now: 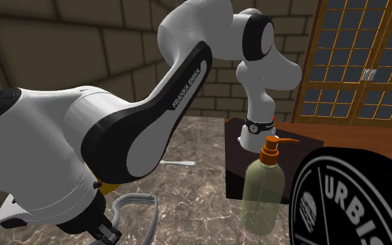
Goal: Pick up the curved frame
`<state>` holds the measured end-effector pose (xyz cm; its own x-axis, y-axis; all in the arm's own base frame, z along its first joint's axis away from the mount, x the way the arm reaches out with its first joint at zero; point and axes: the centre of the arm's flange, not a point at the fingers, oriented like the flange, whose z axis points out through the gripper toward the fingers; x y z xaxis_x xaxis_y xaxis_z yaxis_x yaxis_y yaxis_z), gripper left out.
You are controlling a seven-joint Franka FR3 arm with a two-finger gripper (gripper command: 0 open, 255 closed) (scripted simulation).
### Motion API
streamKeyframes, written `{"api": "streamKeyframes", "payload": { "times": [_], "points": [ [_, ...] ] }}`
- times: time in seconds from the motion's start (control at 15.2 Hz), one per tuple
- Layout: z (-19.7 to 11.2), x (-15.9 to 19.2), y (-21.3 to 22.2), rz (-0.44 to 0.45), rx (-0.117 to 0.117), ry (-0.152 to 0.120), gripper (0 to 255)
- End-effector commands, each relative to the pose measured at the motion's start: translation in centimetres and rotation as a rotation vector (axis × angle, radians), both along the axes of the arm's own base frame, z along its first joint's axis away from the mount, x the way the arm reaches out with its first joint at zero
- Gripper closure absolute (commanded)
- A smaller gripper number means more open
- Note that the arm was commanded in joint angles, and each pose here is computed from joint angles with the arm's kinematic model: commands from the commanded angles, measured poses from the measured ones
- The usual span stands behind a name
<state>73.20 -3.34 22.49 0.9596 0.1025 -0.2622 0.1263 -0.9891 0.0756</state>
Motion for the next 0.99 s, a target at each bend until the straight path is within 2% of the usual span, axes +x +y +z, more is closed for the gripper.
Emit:
{"api": "streamKeyframes", "payload": {
  "times": [0.0,0.92],
  "points": [
    [0.5,0.0,-0.1,0.0,0.0,0.0,255],
    [7.9,0.0,-0.1,0.0,0.0,0.0,255]
  ]
}}
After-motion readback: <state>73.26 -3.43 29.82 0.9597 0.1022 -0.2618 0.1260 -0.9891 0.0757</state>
